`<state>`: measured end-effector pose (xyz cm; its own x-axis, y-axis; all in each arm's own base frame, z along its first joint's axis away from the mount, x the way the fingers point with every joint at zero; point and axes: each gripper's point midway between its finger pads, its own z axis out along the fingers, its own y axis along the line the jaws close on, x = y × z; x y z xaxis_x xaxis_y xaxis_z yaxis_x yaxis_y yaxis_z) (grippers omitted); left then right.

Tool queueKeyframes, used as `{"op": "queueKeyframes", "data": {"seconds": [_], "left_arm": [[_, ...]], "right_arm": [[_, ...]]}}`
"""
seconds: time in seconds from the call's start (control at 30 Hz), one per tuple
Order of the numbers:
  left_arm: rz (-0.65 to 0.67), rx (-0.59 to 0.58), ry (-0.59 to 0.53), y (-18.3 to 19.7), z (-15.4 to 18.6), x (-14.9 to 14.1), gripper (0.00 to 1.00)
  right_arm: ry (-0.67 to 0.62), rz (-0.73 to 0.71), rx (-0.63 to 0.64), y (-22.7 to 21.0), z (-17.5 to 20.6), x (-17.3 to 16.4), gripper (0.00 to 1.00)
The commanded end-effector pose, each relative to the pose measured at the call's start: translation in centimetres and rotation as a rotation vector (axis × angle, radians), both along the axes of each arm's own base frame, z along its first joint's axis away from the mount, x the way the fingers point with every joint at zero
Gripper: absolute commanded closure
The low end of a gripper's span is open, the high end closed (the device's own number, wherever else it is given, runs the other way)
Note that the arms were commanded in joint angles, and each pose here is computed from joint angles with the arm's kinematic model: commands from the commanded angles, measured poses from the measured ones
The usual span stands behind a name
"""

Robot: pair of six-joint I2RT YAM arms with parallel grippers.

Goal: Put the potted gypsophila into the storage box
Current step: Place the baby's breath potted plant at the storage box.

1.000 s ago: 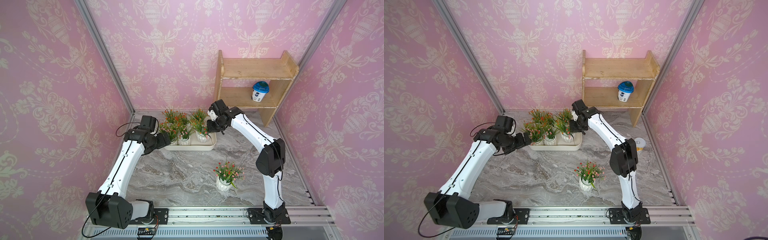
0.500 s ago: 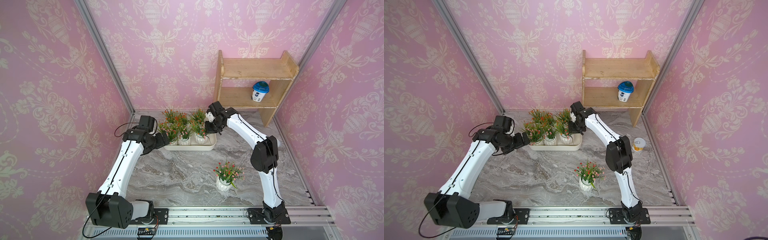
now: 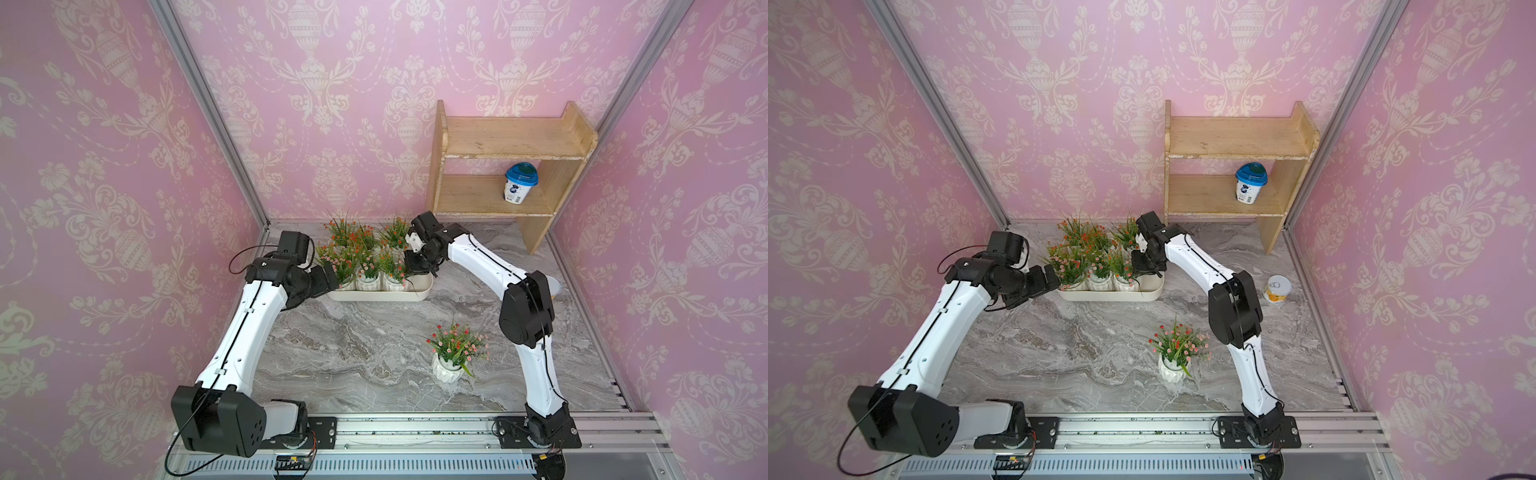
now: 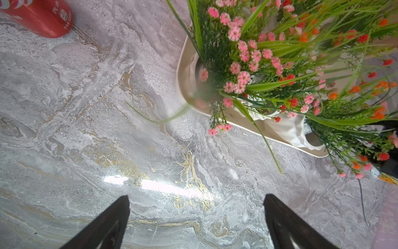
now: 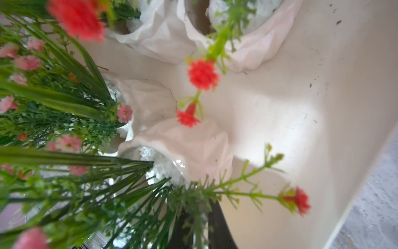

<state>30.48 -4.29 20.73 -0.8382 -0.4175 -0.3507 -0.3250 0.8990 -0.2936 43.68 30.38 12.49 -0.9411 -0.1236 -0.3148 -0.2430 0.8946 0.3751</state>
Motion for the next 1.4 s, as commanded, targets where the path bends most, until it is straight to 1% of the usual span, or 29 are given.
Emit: {"op": "queueKeyframes", "data": {"seconds": [0.0, 0.3, 0.57, 0.73, 0.8, 1.0, 1.17, 1.37], "left_arm": [[-0.01, -0.01, 0.024, 0.0, -0.2, -0.7, 0.01], [-0.011, -0.012, 0.023, 0.0, -0.3, -0.8, 0.01], [-0.012, -0.015, 0.024, -0.1, -0.4, -0.7, 0.01], [-0.011, -0.016, 0.022, -0.1, -0.3, -0.7, 0.01], [-0.009, -0.017, 0.024, -0.1, -0.4, -0.7, 0.01], [-0.01, -0.018, 0.022, -0.1, -0.3, -0.7, 0.01], [-0.008, -0.017, 0.02, -0.1, -0.2, -0.8, 0.01], [-0.007, -0.018, 0.015, -0.1, 0.1, -0.8, 0.01]], "right_arm": [[0.005, 0.008, 0.053, 1.6, -0.5, 0.2, 1.0], [0.033, 0.006, 0.028, 1.5, -2.6, -0.2, 1.0], [0.043, 0.005, 0.022, 1.5, -3.0, -0.4, 1.0], [0.032, 0.0, 0.013, 1.2, -2.4, -0.4, 0.9], [0.025, -0.002, 0.012, 1.1, -1.9, -0.4, 0.85], [-0.01, -0.012, 0.004, 0.6, -0.2, -0.3, 0.73], [-0.054, -0.017, -0.005, 0.2, 1.8, 0.0, 0.69], [-0.101, -0.037, -0.039, -1.1, 3.8, 0.4, 0.68]]}}
